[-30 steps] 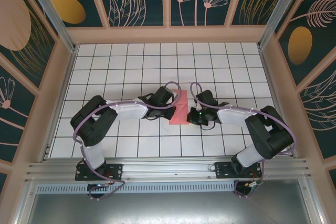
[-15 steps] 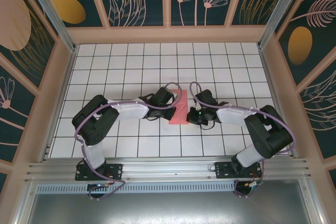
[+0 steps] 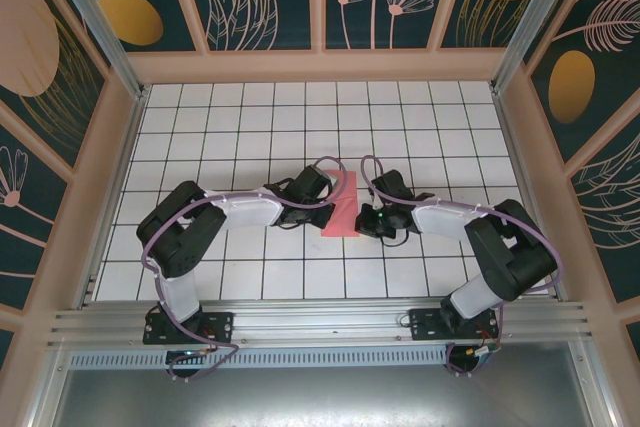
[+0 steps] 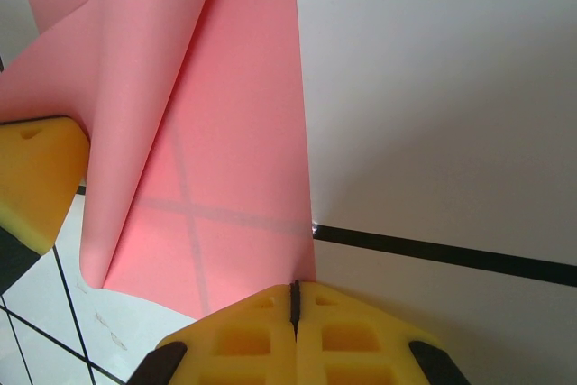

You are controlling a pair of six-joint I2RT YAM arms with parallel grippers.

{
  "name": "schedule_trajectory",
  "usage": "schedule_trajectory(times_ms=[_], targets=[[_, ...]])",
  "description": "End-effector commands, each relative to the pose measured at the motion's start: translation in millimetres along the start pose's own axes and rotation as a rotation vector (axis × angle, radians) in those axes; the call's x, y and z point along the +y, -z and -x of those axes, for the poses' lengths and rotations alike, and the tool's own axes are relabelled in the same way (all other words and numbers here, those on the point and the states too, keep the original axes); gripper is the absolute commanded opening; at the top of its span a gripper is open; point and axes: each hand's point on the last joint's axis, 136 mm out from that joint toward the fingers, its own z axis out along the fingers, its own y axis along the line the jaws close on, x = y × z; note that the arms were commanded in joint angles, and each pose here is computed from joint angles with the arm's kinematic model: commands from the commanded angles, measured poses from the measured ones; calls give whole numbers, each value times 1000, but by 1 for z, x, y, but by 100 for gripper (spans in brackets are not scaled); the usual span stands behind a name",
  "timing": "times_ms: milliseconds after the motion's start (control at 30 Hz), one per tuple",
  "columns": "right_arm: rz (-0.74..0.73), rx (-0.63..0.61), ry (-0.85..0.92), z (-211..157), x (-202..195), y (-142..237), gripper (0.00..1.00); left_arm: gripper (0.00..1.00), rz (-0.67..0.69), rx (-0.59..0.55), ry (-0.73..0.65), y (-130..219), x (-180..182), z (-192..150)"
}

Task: Fold a paper plane with a square sheet of paper (fold left side to right side)
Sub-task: Fold the triangle a second time at the center of the table.

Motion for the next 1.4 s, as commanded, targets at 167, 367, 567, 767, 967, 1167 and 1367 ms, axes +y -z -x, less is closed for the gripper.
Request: schedule_trajectory(times_ms=[167, 367, 567, 767, 967, 1167, 1367], targets=[[-91, 55, 1, -15, -21, -6, 0, 1, 2, -16, -19, 2, 0, 9], [-76, 48, 8, -14, -17, -5, 0, 1, -9, 22, -22, -5, 1, -3], [-58, 43, 14, -11, -12, -4, 0, 2, -17, 64, -22, -14, 2, -14], [3, -3, 21, -1, 1, 7, 0, 2, -7, 83, -22, -17, 5, -21], [235, -118, -20, 25, 30, 38, 0, 2, -2, 91, -24, -16, 6, -23], [333, -151, -20, 47, 54, 34, 0, 2, -5, 86, -22, -15, 5, -22], [331, -135, 0, 63, 67, 14, 0, 2, -3, 86, -20, -15, 6, -21]])
